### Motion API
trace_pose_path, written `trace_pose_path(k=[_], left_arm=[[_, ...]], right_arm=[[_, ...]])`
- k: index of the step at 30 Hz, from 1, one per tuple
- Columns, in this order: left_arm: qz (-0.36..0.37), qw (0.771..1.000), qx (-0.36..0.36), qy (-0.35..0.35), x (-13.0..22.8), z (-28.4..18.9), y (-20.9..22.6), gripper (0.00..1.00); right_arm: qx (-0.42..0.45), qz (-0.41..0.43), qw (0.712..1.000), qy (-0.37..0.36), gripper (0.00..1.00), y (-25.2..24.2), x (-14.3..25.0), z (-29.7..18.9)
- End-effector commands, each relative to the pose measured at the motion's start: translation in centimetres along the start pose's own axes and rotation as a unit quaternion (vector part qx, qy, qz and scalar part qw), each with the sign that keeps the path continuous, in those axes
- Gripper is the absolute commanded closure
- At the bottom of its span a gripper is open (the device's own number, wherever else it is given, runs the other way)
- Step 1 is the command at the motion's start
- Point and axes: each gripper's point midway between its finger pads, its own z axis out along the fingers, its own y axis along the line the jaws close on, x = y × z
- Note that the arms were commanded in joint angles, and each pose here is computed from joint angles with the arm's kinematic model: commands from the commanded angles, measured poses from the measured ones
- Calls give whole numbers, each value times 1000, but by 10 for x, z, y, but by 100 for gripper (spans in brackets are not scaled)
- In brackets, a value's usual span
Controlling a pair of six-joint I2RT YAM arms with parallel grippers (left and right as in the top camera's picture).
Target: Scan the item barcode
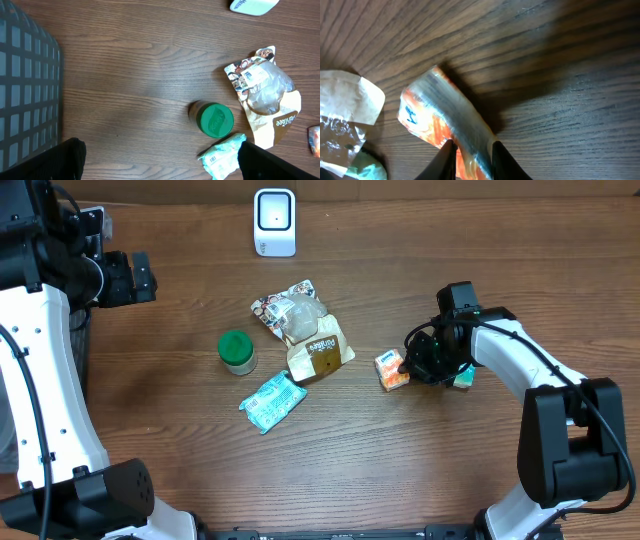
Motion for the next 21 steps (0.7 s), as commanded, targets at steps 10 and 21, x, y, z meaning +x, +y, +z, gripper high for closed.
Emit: trace_pose_path(k=[10,21], left_arm=[[10,1000,5,2,1,1,-1,1],[10,1000,6,2,1,1,-1,1]], right_arm=[[10,-74,997,15,55,7,3,-18],[9,-111,994,23,43,9,6,-22]])
